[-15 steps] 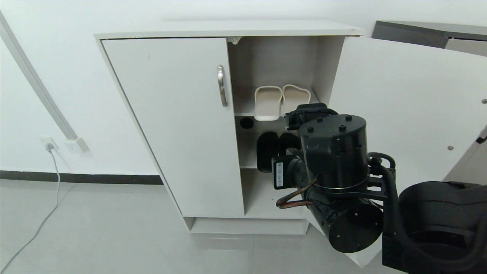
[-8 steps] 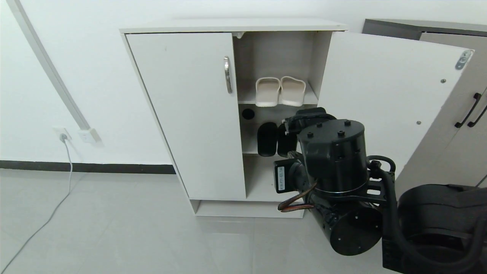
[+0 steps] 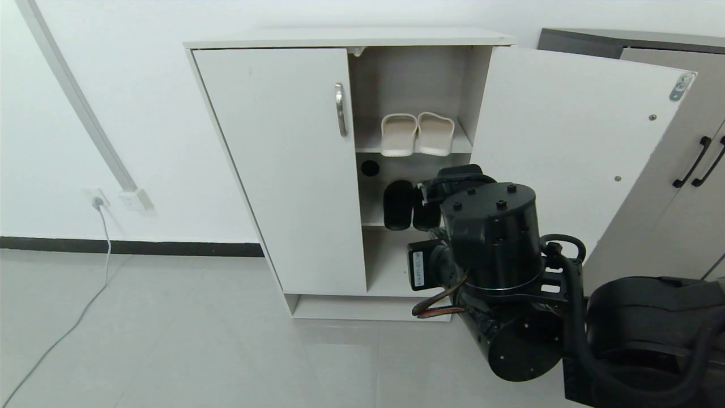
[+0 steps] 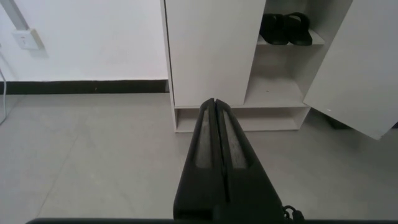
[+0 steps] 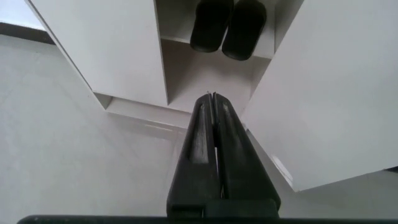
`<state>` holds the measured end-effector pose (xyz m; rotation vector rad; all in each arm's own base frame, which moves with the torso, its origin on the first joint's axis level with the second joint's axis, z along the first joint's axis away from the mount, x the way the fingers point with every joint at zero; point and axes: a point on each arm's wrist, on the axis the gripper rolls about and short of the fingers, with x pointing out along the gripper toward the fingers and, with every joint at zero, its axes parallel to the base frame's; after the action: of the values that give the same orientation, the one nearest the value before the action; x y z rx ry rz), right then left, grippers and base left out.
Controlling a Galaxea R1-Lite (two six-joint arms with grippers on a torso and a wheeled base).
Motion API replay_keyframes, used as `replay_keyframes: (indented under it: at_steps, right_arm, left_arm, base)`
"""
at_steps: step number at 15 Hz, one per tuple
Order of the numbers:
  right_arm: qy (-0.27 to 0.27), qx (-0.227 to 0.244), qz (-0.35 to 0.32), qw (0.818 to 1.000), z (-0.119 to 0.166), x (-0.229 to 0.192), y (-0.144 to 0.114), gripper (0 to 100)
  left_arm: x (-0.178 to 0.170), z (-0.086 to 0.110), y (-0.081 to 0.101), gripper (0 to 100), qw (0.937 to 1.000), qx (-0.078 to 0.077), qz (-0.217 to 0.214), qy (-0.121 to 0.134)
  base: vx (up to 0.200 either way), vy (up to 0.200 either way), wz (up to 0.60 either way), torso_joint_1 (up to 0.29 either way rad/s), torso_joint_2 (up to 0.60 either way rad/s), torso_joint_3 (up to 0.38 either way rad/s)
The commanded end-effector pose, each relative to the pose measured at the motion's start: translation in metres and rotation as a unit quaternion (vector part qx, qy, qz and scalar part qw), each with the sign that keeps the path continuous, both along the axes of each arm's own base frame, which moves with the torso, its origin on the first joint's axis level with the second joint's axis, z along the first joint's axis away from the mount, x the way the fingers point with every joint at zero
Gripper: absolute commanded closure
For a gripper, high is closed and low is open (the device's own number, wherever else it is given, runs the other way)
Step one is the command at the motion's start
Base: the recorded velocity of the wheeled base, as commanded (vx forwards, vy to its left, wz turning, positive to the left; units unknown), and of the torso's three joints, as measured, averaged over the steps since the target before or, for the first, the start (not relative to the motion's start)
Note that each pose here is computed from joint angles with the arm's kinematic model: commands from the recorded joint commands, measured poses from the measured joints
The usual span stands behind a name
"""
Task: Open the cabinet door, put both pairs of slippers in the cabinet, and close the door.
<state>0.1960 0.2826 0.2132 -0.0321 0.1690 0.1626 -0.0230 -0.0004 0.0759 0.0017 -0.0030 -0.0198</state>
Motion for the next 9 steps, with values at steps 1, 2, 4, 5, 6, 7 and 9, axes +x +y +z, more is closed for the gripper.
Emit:
replay_keyframes:
  at_steps: [1,2,4,5,6,7,9]
  right_arm:
    - [0.002,-0.003,0.0,1.0,-0.002,0.0004,0.0004,100]
    - [0.002,-0.003,0.0,1.0,-0.002,0.0004,0.0004,100]
    - [0.003,-0.006,0.0,1.0,-0.004,0.0009,0.0011,100]
    - [0.003,-0.006,0.0,1.0,-0.004,0.0009,0.0011,100]
    - [0.004,-0.007,0.0,1.0,-0.0046,0.0011,0.0013,100]
    - [0.004,-0.007,0.0,1.0,-0.0046,0.0011,0.0013,100]
    - [0.003,-0.007,-0.001,1.0,-0.0046,0.0019,0.0007,100]
  left_arm:
    - [0.0001,0.0,0.0,100,1.0,0.0,0.0,0.001]
    - [0.0001,0.0,0.0,100,1.0,0.0,0.0,0.001]
    - [0.0001,0.0,0.0,100,1.0,0.0,0.0,0.001]
    - [0.0001,0.0,0.0,100,1.0,0.0,0.0,0.001]
    - [0.0001,0.0,0.0,100,1.0,-0.001,0.0,0.001]
    - [0.0001,0.0,0.0,100,1.0,-0.001,0.0,0.001]
    - [0.0001,0.0,0.0,100,1.0,-0.001,0.0,0.001]
  base:
    - [0.0,0.0,0.0,0.0,0.0,0.0]
    - [0.0,0.0,0.0,0.0,0.0,0.0]
    - [0.0,0.0,0.0,0.0,0.0,0.0]
    - [0.0,0.0,0.0,0.0,0.0,0.0]
    - [0.0,0.0,0.0,0.0,0.0,0.0]
    - [0.0,0.0,0.0,0.0,0.0,0.0]
    - [0.0,0.0,0.0,0.0,0.0,0.0]
